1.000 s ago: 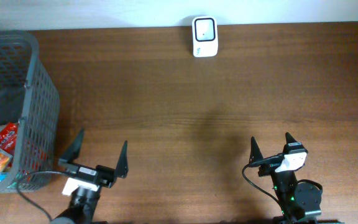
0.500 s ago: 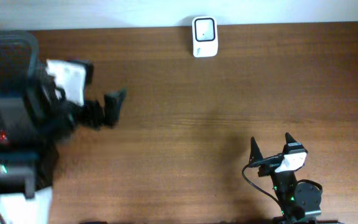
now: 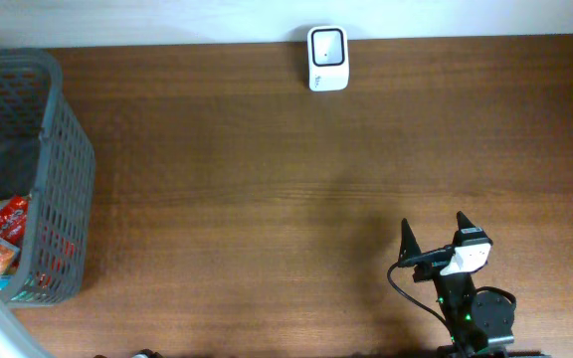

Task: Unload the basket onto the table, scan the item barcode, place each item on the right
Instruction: 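Reach the left gripper into the grey basket and grasp the orange box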

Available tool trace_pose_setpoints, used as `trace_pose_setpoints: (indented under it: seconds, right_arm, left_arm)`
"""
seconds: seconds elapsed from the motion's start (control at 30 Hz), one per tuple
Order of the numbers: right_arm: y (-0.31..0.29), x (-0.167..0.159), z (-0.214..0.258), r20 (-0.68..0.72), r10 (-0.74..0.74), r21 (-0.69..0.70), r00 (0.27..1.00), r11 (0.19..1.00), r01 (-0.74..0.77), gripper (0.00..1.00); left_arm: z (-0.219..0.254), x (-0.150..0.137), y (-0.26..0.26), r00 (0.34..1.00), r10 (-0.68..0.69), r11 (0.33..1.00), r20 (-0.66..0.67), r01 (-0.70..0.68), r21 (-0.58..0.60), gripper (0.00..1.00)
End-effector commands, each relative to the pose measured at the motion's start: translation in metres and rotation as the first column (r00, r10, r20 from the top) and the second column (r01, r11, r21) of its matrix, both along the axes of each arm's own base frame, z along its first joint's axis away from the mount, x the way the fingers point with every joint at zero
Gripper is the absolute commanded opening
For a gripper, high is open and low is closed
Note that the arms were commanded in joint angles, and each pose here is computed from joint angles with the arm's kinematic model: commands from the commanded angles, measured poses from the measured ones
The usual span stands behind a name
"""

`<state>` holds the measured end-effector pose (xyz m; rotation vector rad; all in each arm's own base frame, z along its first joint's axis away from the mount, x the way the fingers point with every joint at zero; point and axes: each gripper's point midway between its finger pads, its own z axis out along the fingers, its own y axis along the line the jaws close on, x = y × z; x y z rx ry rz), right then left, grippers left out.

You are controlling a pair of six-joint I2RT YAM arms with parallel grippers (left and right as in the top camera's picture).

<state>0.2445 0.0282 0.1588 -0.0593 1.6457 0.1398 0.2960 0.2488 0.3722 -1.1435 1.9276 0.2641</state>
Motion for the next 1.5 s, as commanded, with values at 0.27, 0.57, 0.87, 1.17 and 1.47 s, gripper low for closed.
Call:
trace_pose_setpoints:
  seconds: [0.27, 0.57, 0.87, 1.17, 1.47]
  right_arm:
    - [0.0, 0.0, -0.003, -0.005, -0.004, 0.003, 1.0, 1.0, 0.004, 0.98]
    - [0.0, 0.0, -0.003, -0.005, -0.004, 0.003, 1.0, 1.0, 0.004, 0.98]
    - [0.0, 0.0, -0.003, -0.005, -0.004, 0.003, 1.0, 1.0, 0.004, 0.98]
    - [0.0, 0.0, -0.003, -0.005, -0.004, 0.003, 1.0, 1.0, 0.004, 0.98]
    - [0.0, 0.0, -0.003, -0.005, -0.004, 0.003, 1.0, 1.0, 0.004, 0.98]
  left_arm:
    - [-0.16, 0.011, 0.048, 0.901, 0.054, 0.961, -0.43, -0.164, -0.222, 0.99]
    - [-0.232, -0.02, 0.051, 0.737, 0.046, 0.916, -0.674, -0.301, -0.266, 0.99]
    - [-0.271, -0.036, 0.042, 0.685, 0.028, 0.904, -0.728, -0.329, -0.274, 0.8]
    - [-0.294, -0.051, 0.052, 0.624, 0.078, 0.917, -0.778, -0.352, -0.19, 0.26]
    - [-0.177, 0.012, 0.047, 0.853, 0.016, 0.909, -0.521, -0.229, -0.347, 0.0]
